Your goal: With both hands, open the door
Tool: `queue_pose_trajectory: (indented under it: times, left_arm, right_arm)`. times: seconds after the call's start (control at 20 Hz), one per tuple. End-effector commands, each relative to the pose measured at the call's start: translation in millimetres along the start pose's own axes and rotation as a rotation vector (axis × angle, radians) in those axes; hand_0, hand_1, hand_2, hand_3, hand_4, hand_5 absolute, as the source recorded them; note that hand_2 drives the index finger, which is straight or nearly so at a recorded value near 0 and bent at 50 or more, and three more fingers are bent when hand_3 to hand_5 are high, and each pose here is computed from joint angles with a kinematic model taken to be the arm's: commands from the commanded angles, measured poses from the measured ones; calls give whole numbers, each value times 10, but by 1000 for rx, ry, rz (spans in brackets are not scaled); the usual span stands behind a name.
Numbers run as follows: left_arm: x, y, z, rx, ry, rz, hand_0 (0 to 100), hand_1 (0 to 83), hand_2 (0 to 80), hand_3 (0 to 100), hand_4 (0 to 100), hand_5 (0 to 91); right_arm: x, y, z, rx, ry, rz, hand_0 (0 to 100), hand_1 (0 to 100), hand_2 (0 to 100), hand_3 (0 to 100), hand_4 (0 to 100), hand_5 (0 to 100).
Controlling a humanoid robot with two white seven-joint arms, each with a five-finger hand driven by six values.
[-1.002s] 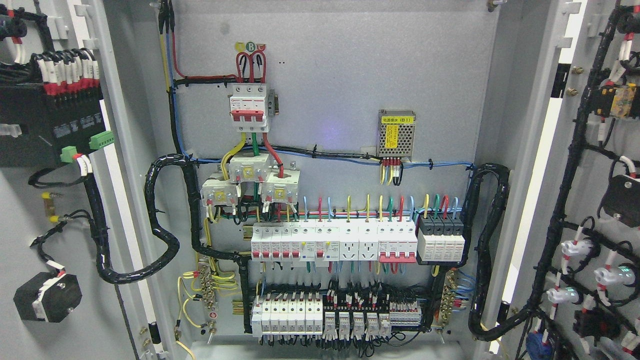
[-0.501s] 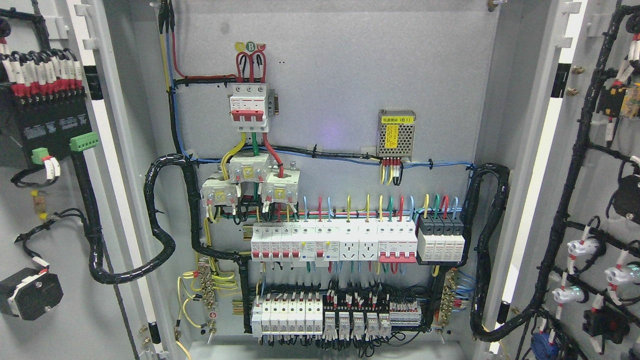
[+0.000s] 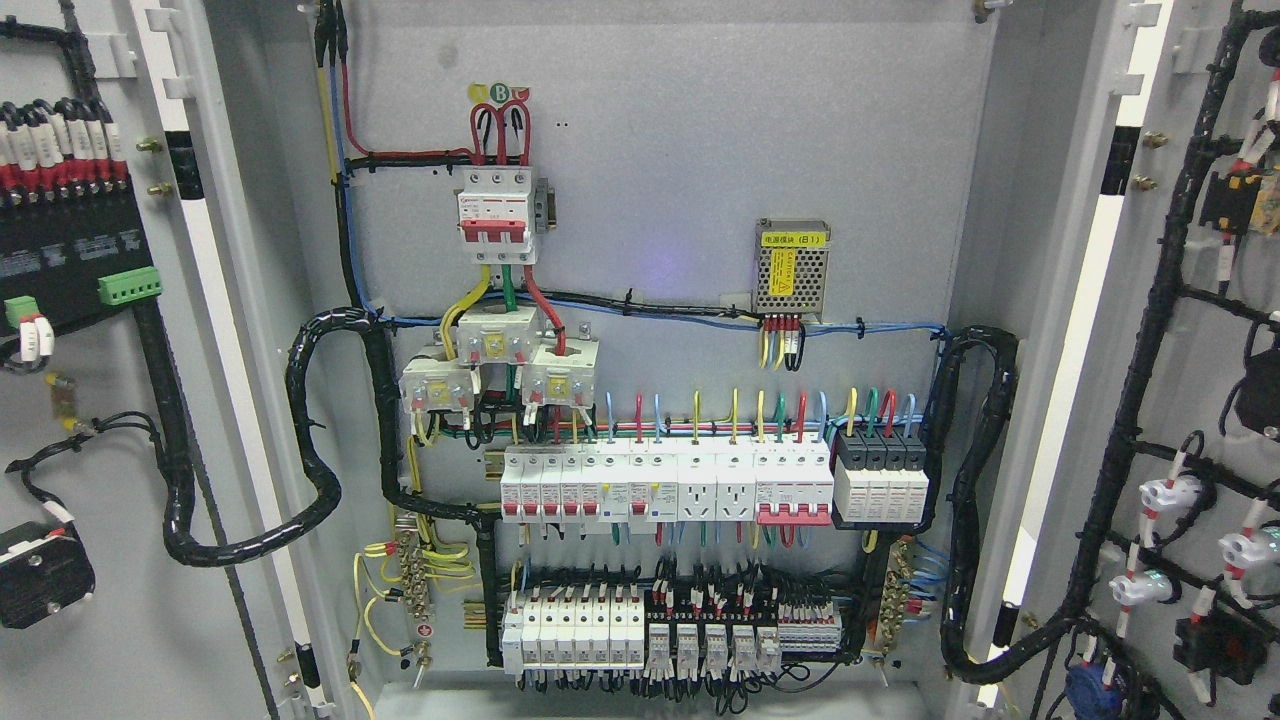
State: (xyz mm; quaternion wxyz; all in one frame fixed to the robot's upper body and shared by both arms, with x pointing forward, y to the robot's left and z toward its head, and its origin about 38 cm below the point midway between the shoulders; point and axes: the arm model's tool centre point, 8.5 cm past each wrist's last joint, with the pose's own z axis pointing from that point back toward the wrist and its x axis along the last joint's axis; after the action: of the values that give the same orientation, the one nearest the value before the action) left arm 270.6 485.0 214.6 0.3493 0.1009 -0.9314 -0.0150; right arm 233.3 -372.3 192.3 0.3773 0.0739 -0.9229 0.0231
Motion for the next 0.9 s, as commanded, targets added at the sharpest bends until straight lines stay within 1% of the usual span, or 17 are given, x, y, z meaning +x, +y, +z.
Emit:
queue_pose_trajectory:
  times: [0.0,0.25,0.45,0.85]
  left_arm:
    - [-85,548,3,74,-63,-145,120,389,0,0,0,0]
    - [-185,646,9,88,-25,-161,120,389,0,0,0,0]
    - [-261,706,-33,100,27,-153,120,389,0,0,0,0]
    - [-304,733,-53,112,42,-153,120,389,0,0,0,0]
  right_arm:
    - [-30,-100,69,-26,25,18,120,389,0,0,0,0]
    - [20,-165,89,-37,22,40,120,389,0,0,0,0]
    - [64,-235,96,-75,1,15,120,389,0,0,0,0]
    - [87,-270,164,-85,18,26,120,389,0,0,0,0]
